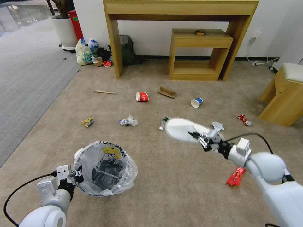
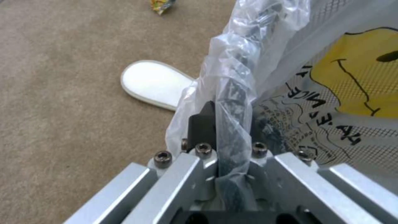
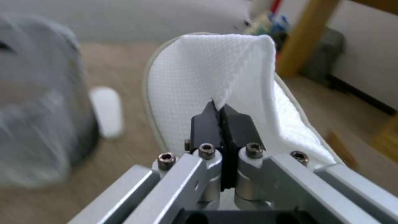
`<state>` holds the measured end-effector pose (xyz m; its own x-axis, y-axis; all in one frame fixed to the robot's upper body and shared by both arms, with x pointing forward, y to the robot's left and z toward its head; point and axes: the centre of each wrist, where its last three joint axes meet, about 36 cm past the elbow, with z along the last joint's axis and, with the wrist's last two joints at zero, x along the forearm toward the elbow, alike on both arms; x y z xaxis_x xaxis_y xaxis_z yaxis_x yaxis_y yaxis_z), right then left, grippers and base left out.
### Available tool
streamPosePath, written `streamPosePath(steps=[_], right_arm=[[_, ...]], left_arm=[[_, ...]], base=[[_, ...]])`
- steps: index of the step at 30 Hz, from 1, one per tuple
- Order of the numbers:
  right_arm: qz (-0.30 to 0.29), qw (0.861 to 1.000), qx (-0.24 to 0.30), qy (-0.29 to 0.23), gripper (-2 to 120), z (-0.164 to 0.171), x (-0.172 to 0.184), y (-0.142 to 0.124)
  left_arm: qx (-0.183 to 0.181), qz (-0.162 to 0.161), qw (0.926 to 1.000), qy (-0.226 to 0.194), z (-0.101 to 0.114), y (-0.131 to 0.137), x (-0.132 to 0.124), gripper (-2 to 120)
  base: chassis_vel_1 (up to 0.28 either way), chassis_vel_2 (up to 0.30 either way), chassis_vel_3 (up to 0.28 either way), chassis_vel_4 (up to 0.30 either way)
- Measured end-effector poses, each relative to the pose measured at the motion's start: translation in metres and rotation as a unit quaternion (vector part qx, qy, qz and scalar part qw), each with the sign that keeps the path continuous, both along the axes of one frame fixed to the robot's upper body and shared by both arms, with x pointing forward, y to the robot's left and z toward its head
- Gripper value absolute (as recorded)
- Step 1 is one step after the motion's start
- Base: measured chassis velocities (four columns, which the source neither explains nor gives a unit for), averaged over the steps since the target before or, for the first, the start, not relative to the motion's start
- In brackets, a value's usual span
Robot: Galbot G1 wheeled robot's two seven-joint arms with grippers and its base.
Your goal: Pick up the trash bin and place the garbage on the floor into it.
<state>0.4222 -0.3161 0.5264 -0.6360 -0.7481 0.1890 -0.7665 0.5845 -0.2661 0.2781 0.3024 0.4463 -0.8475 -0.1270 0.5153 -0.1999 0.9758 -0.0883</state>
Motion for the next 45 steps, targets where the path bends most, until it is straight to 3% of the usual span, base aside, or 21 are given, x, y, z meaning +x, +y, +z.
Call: streamPosePath(steps=[1, 3, 5, 7, 10, 12, 16, 22, 28, 37, 45], right_arm=[[0.023, 1.000, 0.016, 0.007, 0, 0.011, -0.003, 0.017], [0.033, 0.999, 0.022, 0.012, 0, 0.013, -0.004, 0.024], [0.058, 0.996, 0.045, 0.051, 0, 0.012, -0.008, 0.056], [0.066, 0.994, 0.049, 0.066, 0, 0.010, -0.008, 0.067], [0.090, 0.987, 0.067, 0.117, 0, 0.011, -0.006, 0.108], [0.091, 0.986, 0.068, 0.119, 0, 0.011, -0.006, 0.110], [0.116, 0.976, 0.089, 0.162, 0, 0.024, 0.001, 0.152], [0.126, 0.969, 0.124, 0.170, 0, 0.003, 0.012, 0.172], [0.125, 0.963, 0.139, 0.195, 0, -0.041, 0.022, 0.194], [0.151, 0.956, 0.159, 0.195, 0, -0.045, 0.021, 0.225], [0.173, 0.948, 0.180, 0.197, 0, -0.053, 0.020, 0.268]], left_arm=[[0.001, -0.003, 1.0000, 0.001, 0.000, -0.002, 0.001, 0], [0.001, -0.004, 1.0000, 0.002, -0.001, -0.002, 0.001, 0], [0.006, -0.009, 0.9999, 0.006, -0.003, -0.005, 0.003, 0], [0.008, -0.011, 0.9999, 0.007, -0.004, -0.006, 0.003, 0], [0.010, -0.017, 0.9998, 0.010, -0.006, -0.011, 0.005, 0], [0.010, -0.018, 0.9997, 0.010, -0.006, -0.011, 0.005, 0], [0.007, -0.023, 0.9997, 0.010, -0.008, -0.017, 0.008, 0], [-0.005, -0.026, 0.9996, 0.011, -0.008, -0.019, 0.008, 0], [-0.027, -0.025, 0.9992, 0.017, -0.007, -0.019, 0.008, 0], [-0.033, -0.027, 0.9989, 0.020, -0.009, -0.020, 0.009, 0], [-0.040, -0.036, 0.9983, 0.021, -0.009, -0.024, 0.010, 0]], base=[[0.000, 0.000, 0.000, 0.000], [0.000, 0.000, 0.000, 0.000], [0.000, 0.000, 0.000, 0.000], [0.000, 0.000, 0.000, 0.000], [0.000, 0.000, 0.000, 0.000], [0.000, 0.000, 0.000, 0.000], [0.000, 0.000, 0.000, 0.000], [0.000, 0.000, 0.000, 0.000], [0.000, 0.000, 0.000, 0.000], [0.000, 0.000, 0.000, 0.000], [0.000, 0.000, 0.000, 0.000]])
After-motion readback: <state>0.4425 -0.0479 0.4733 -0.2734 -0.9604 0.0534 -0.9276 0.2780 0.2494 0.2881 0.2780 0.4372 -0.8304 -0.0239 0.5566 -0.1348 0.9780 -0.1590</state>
